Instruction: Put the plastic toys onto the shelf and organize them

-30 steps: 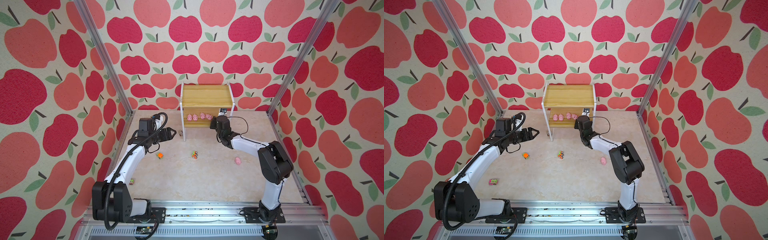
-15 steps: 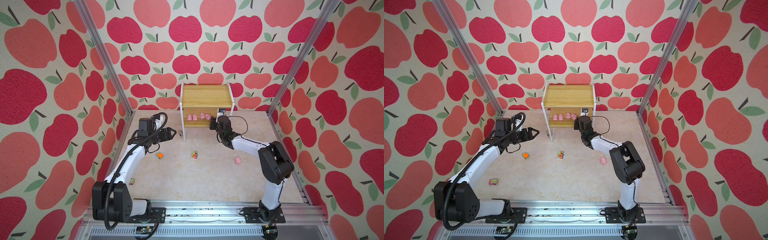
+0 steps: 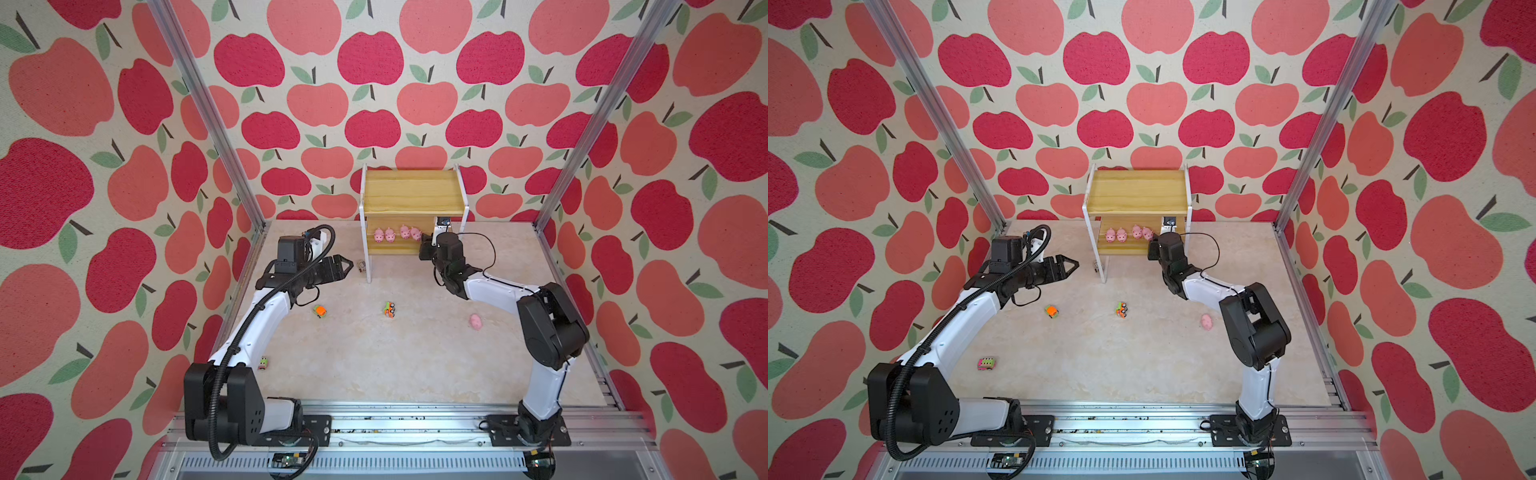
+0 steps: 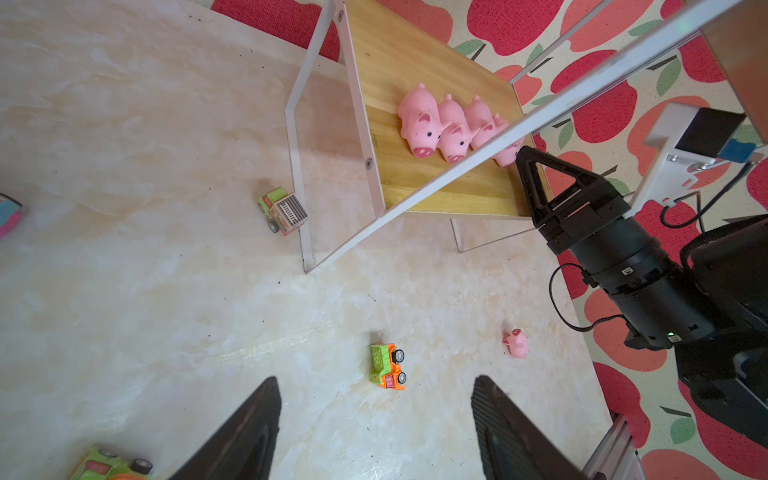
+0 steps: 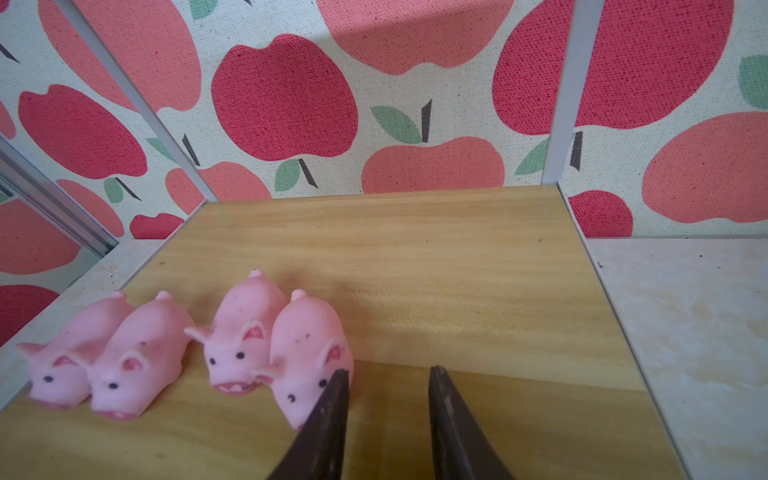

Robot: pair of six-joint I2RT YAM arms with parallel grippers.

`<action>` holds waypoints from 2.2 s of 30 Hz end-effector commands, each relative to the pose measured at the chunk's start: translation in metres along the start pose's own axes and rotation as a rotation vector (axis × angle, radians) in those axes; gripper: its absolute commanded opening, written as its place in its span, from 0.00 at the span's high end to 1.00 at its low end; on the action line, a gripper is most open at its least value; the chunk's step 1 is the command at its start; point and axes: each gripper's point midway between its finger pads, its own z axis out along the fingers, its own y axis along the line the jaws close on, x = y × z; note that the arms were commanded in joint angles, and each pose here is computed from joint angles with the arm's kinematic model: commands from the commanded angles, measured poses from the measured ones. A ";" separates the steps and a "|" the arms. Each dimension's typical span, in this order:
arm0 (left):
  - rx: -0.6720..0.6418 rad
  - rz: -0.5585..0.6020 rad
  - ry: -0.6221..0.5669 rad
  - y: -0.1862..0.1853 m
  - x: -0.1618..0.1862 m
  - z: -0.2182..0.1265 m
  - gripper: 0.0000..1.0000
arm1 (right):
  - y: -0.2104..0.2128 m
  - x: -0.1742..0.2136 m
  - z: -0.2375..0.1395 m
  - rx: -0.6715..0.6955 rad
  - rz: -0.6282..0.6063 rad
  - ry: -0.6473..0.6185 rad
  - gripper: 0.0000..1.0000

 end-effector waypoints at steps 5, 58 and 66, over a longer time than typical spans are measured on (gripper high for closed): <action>0.016 0.018 -0.003 0.001 -0.001 0.003 0.25 | -0.001 0.043 -0.002 -0.008 -0.043 0.131 0.64; 0.011 0.031 -0.016 -0.002 -0.001 0.000 0.25 | -0.011 -0.019 -0.010 0.156 -0.040 0.027 0.51; 0.015 0.038 -0.013 -0.003 0.000 0.000 0.25 | -0.012 -0.012 0.011 0.189 -0.029 0.014 0.40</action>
